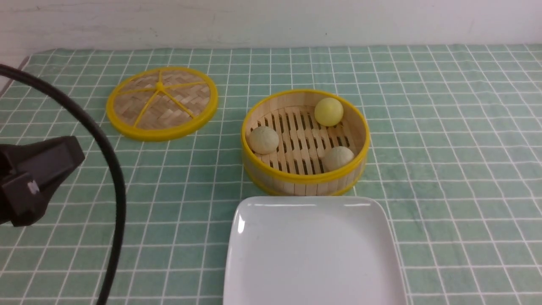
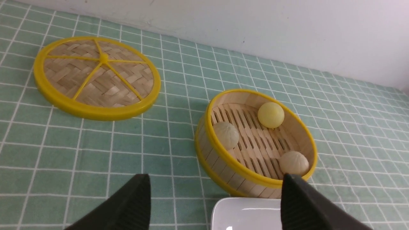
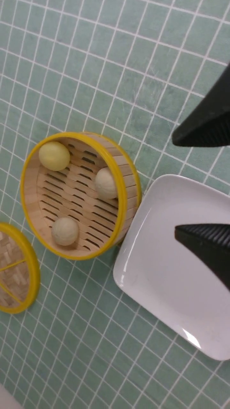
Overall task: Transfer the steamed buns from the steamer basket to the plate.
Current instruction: Use the right arm to grab the steamed stuffed bun that is closest to it
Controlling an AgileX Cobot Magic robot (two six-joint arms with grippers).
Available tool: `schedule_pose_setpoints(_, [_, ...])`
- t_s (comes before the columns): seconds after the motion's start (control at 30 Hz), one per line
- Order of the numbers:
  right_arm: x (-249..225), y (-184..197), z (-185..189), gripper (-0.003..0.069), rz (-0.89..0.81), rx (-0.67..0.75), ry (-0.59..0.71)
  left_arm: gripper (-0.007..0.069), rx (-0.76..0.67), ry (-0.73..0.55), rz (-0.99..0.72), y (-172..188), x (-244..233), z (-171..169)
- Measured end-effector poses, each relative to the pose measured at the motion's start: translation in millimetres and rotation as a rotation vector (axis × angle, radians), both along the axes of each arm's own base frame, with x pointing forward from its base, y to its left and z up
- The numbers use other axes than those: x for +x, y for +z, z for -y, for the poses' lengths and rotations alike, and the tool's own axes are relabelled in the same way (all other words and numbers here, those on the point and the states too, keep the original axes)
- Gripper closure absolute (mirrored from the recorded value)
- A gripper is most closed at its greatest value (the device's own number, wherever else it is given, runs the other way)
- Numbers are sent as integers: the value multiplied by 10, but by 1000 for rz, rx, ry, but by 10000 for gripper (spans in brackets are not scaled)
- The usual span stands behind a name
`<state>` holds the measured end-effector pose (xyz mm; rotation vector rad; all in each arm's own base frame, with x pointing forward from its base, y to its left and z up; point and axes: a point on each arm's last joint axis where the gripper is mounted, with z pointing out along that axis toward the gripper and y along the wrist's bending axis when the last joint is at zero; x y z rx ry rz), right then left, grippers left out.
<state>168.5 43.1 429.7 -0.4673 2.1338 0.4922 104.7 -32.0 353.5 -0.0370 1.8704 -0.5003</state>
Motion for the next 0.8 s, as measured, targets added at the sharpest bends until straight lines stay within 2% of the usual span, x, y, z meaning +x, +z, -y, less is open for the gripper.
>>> schedule_pose_setpoints(0.23, [576,21,-22,316,-50,-64,127,84,33,-26,-49,-54,81,25])
schedule_pose_setpoints(0.47, [1313,-204,-37,316,-192,-41,189,84,61,-91,-84,-1,362,109])
schedule_pose_setpoints(0.67, [1695,-252,-147,316,-151,-85,268,84,79,-135,-137,55,683,181])
schedule_pose_setpoints(0.8, [1957,-324,-422,316,-136,-164,338,84,97,-151,-202,-25,967,224])
